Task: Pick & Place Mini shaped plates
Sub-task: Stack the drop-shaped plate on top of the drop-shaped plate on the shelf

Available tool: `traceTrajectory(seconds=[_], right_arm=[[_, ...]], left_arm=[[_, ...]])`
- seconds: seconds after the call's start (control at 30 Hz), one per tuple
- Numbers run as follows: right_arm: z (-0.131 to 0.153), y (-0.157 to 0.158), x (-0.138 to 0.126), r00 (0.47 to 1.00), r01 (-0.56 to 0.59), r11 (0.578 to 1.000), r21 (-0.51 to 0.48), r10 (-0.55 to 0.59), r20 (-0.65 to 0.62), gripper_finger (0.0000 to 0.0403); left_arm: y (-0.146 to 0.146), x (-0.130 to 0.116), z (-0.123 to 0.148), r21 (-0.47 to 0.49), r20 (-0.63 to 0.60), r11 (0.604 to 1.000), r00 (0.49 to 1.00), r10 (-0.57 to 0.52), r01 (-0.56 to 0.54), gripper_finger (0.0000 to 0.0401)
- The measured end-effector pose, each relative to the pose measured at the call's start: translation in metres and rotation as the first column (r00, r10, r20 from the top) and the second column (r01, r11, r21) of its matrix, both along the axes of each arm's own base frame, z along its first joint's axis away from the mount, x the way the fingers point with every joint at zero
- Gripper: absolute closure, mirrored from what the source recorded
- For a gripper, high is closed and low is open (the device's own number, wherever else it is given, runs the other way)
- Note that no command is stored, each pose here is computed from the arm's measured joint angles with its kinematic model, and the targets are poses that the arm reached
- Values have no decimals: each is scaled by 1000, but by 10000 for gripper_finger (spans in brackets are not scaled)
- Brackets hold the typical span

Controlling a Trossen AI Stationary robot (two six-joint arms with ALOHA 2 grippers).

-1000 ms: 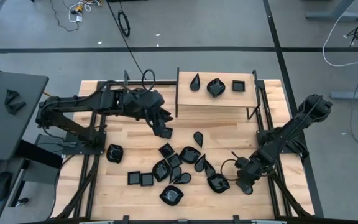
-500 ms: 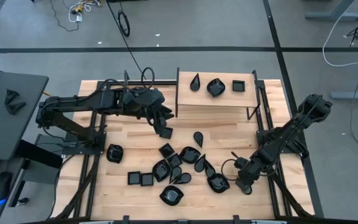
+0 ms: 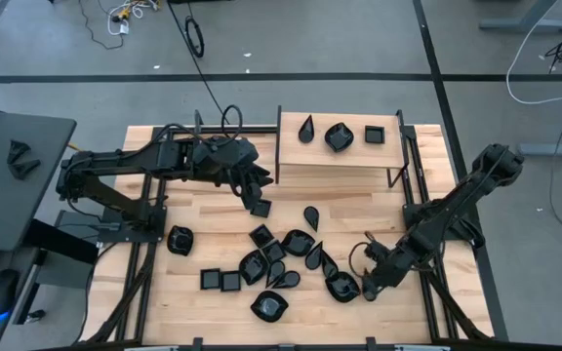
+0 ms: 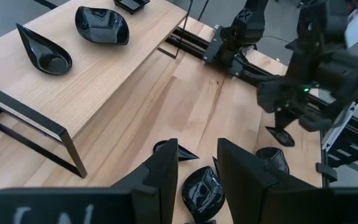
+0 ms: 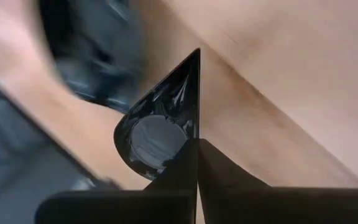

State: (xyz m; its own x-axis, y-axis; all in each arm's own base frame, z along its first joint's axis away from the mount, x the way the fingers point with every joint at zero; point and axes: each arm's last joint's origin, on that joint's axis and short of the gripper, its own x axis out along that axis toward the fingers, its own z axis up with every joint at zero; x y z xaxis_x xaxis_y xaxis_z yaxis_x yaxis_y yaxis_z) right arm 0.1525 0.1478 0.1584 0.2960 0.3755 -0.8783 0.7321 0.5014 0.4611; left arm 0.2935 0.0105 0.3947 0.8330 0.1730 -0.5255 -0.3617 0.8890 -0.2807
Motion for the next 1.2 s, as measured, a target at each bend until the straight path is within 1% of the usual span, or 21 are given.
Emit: traceTrajectory(seconds=[0.13,0.23,0.37,0.43,0.5,0.7,0.77,0.83,0.97,1.07,1.13,1.2], right_arm=[[31,-3,10,983,123,992,-16,-119,141,401],[53,-11,22,955,221,973,-60,-203,218,401],[81,-29,44,903,333,935,-123,-278,329,402],[92,-41,54,880,365,917,-160,-284,381,402],[104,-53,65,848,406,895,-185,-294,442,402],[128,-85,81,785,499,817,-288,-286,550,403],[135,-93,85,769,516,797,-313,-270,580,403],[141,-100,89,755,522,788,-328,-248,608,403],[144,-109,93,748,519,781,-347,-220,626,403],[144,-113,94,749,522,774,-358,-216,626,403],[144,-114,94,751,519,772,-366,-208,627,403],[145,-115,95,747,520,771,-368,-203,633,403]], left_arm=[[0,3,-2,1,6,1000,1000,0,0,284],[0,9,-6,8,1,1000,1000,-5,5,284],[-3,26,-13,86,15,993,997,-76,75,283],[-5,36,-20,128,3,986,994,-110,109,279],[-7,48,-29,142,-5,982,992,-128,128,268],[-10,67,-49,97,-34,979,984,-178,180,207],[-10,72,-54,72,-24,983,986,-165,167,188],[-10,76,-59,71,-37,986,988,-151,153,177],[-12,85,-67,103,-31,988,993,-111,113,175],[-14,88,-67,136,-16,985,994,-106,107,185],[-16,92,-68,168,-1,983,997,-73,73,193],[-17,92,-72,187,-24,981,999,-45,49,202]])
